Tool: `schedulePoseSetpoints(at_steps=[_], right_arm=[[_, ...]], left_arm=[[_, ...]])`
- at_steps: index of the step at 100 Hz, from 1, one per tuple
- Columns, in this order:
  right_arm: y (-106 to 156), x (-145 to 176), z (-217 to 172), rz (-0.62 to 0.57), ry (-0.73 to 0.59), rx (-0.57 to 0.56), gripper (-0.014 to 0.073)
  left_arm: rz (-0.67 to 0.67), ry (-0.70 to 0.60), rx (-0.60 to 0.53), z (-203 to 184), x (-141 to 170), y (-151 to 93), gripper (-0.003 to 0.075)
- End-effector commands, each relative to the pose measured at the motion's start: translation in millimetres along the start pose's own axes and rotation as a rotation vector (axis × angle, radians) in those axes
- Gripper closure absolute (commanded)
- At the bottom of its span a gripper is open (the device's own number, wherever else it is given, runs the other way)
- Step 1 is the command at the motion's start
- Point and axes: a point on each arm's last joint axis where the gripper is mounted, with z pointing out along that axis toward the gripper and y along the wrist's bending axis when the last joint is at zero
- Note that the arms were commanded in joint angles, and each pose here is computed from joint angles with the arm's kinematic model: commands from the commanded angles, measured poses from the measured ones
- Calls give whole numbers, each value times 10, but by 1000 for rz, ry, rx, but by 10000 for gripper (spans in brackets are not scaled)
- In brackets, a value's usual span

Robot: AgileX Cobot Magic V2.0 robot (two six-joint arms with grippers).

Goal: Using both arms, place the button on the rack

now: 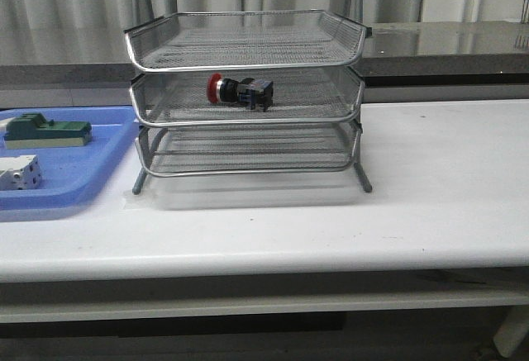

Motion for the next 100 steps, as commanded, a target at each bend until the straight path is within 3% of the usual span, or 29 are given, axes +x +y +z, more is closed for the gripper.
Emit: schedulePoseSetpoints(at_steps=[1, 51, 71, 100], right_arm=[[13, -141, -26, -8, -119, -9, 652], [13, -141, -26, -8, -119, -9, 652], [13, -141, -26, -8, -119, -9, 652], [13, -141, -26, -8, -119, -9, 652]], left_arm=[[-20, -84, -40, -9, -143, 40, 741], [25, -84, -56, -6, -109, 51, 741], [-28, -95, -65, -66, 79, 49, 741], [3, -152, -71, -229, 403, 24, 741]])
